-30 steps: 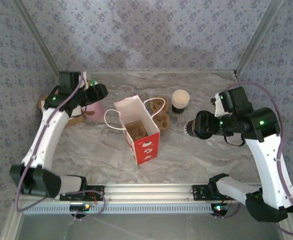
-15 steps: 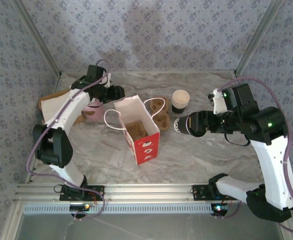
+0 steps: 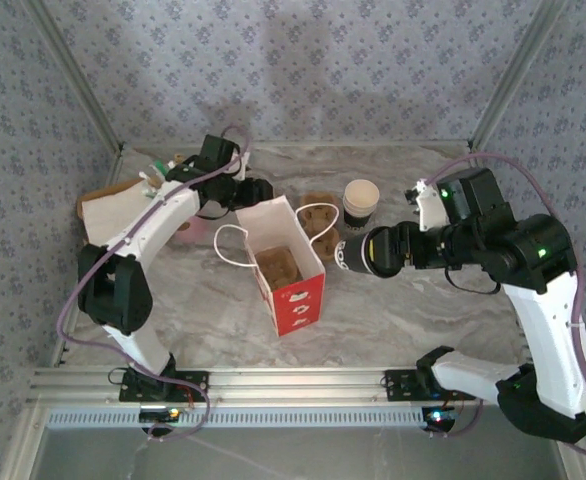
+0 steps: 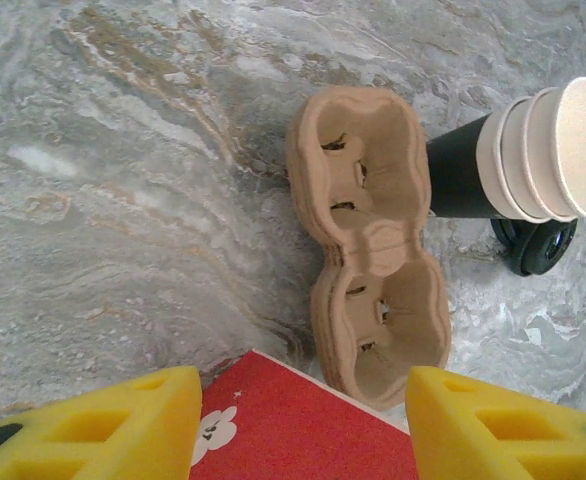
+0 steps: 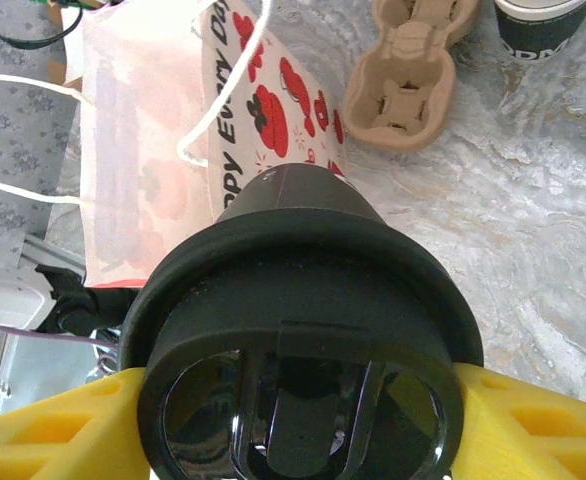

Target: Pack the takeout coffee

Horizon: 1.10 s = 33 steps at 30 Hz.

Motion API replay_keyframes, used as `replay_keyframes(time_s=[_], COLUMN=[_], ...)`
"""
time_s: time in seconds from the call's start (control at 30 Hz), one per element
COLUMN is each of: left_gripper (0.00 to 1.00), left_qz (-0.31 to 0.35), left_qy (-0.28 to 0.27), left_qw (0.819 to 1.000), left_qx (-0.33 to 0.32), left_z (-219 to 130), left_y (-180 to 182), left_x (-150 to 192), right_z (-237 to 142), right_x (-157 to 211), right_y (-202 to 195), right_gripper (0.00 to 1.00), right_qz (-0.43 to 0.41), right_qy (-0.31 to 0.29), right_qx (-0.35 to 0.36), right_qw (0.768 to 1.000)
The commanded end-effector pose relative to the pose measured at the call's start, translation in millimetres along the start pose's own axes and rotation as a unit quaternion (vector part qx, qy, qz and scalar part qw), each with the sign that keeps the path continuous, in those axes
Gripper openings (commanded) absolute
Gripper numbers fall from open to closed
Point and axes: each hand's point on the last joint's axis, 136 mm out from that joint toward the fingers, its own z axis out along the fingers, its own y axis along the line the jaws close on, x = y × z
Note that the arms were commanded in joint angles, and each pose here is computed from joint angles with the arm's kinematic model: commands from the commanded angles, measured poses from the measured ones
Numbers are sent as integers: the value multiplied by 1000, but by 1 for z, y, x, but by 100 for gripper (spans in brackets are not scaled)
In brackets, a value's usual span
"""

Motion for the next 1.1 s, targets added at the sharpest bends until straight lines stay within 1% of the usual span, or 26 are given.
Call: replay_keyframes(time_s=[0.0,0.33,0.5,0.8,0.93,1.07], left_gripper=[56,56,56,56,56,56], left_qz=[11,19,22,26,28,31], left_qy=[6,12,13,22,23,21], left_qw=[1000,999,999,999,999,999], left_qx=[15,24,31,36,39,40], left_z=[9,16,18,26,28,28], left_y=[-11,-23,-29,-33,-35,-36], left_x=[3,9,10,15,15,14], right_z=[-6,-19,-21,-22,-18,-10], right_x=[-4,-7,-9,-11,-14,-13], right_y=[10,18,27,42,53,60], right_gripper=[68,68,68,67,67,67], right_qz=[-5,-17,-24,-43,-56,-72], right_qy=[-11,-33,-34,-35,-27,-11], right_qx=[-15,-23,-45,-64,-70,-60], right_qw=[1000,999,998,996,996,996])
